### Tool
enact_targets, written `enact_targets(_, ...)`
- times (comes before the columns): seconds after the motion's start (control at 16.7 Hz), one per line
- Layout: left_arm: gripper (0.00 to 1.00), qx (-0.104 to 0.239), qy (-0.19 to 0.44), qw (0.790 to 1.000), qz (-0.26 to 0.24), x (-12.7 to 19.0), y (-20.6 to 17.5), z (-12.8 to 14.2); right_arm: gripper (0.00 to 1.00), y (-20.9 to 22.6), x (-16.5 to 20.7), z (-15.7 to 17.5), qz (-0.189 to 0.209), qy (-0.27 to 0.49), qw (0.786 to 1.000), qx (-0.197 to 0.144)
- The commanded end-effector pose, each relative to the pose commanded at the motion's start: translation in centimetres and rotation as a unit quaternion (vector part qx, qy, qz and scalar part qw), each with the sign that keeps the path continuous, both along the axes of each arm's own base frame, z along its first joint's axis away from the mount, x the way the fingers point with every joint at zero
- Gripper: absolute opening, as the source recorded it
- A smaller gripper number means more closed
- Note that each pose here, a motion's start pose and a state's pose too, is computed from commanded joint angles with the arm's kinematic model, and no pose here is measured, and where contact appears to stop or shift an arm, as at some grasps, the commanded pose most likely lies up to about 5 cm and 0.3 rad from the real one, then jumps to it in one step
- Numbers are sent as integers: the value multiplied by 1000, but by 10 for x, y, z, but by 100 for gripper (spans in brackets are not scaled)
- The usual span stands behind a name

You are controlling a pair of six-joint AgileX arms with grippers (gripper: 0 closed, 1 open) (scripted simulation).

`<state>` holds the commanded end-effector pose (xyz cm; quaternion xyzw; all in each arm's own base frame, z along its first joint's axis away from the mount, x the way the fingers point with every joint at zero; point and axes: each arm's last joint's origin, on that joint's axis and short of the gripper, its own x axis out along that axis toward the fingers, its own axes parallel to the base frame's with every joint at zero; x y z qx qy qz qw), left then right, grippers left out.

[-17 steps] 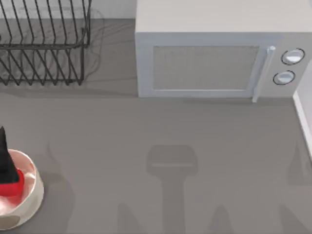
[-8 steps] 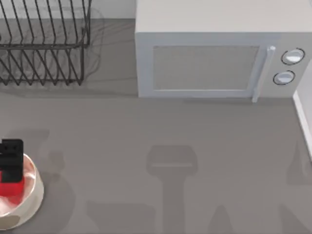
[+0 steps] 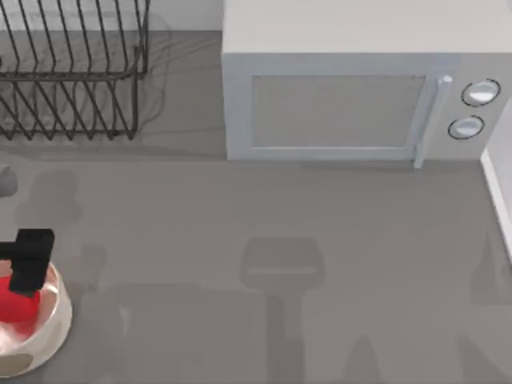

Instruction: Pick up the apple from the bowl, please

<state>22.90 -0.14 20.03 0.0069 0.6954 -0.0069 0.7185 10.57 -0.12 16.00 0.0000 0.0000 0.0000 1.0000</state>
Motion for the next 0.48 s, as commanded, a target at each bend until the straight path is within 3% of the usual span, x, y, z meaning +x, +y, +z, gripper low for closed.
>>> enact_targets(0.48,100,0,16,1000,1,4,0,-6,100,0,0,0,0,0,1000,0)
